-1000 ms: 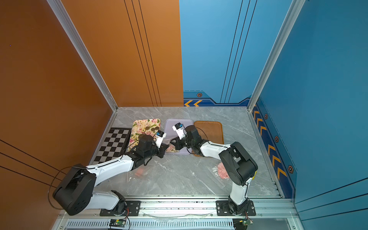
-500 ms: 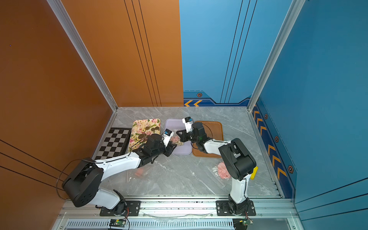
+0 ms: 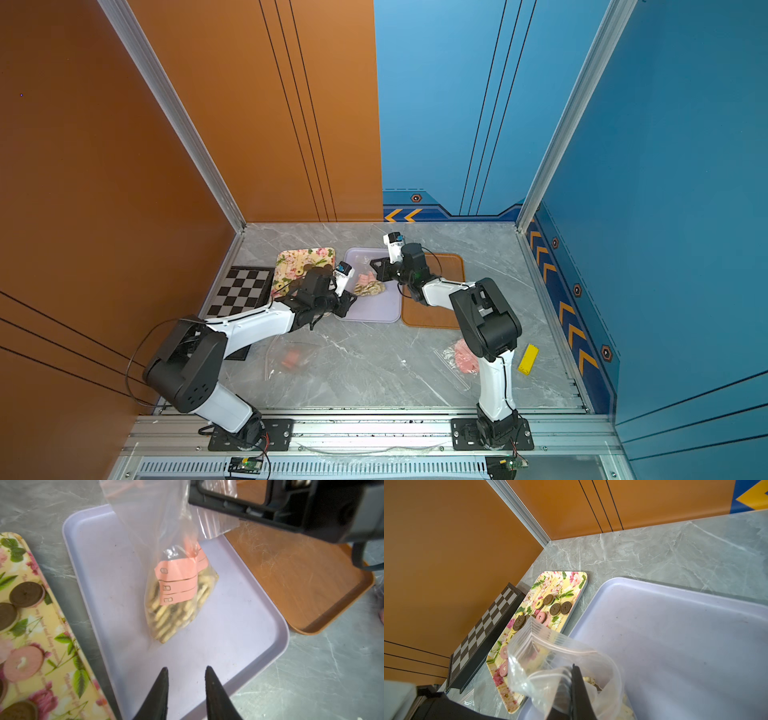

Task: Pour cookies out of the ziploc bag
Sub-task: 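Place the ziploc bag on the tray, then pour the cookies out of the ziploc bag onto the tray.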

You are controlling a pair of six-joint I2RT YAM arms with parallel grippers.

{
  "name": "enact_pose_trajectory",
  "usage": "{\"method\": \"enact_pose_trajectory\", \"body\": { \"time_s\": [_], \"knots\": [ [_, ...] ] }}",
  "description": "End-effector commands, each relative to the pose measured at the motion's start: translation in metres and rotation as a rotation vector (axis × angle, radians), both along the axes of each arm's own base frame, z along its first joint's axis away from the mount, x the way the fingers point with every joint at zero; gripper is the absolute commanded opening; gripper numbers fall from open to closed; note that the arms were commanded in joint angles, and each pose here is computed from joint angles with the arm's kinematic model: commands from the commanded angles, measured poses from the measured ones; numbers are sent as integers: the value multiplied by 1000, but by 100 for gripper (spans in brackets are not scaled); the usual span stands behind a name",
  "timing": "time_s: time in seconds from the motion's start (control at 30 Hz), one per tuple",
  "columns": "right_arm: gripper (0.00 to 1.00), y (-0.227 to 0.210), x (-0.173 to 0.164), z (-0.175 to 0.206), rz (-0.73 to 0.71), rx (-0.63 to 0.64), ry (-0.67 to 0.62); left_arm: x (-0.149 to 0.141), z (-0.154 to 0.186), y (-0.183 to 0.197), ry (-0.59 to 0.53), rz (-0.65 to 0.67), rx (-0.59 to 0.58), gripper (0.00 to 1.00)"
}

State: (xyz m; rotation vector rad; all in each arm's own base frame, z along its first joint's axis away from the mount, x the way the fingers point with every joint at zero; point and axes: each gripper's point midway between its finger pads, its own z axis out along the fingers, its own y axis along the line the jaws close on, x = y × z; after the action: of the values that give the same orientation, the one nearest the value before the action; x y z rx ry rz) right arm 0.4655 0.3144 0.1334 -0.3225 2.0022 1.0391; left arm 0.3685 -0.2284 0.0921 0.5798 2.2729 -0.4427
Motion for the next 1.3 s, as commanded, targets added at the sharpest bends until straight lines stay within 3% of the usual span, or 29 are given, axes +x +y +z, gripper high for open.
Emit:
{"method": "enact_pose_trajectory", "body": {
  "time_s": [0.0, 0.3, 0.87, 0.9, 1.13, 1.27],
  "knots": [
    [0, 0, 6, -14, 4, 16, 40, -5, -11, 1, 67, -59, 29, 32],
    [0, -3, 9, -18, -16, 11, 42, 2, -38, 4, 122, -78, 58, 29],
    [0, -3, 9, -15, -2, 22, 48, 24, -68, 13, 122, -51, 171, 33],
    [0, -3, 9, -30, 0, 12, 74, 24, -69, 14, 123, -45, 179, 33],
    [0, 0, 9, -29, 11, 27, 83, 39, -61, 11, 95, -35, 187, 34],
    [0, -1, 10, -29, 7, 29, 85, 37, -62, 7, 100, -60, 187, 23]
  ]
}}
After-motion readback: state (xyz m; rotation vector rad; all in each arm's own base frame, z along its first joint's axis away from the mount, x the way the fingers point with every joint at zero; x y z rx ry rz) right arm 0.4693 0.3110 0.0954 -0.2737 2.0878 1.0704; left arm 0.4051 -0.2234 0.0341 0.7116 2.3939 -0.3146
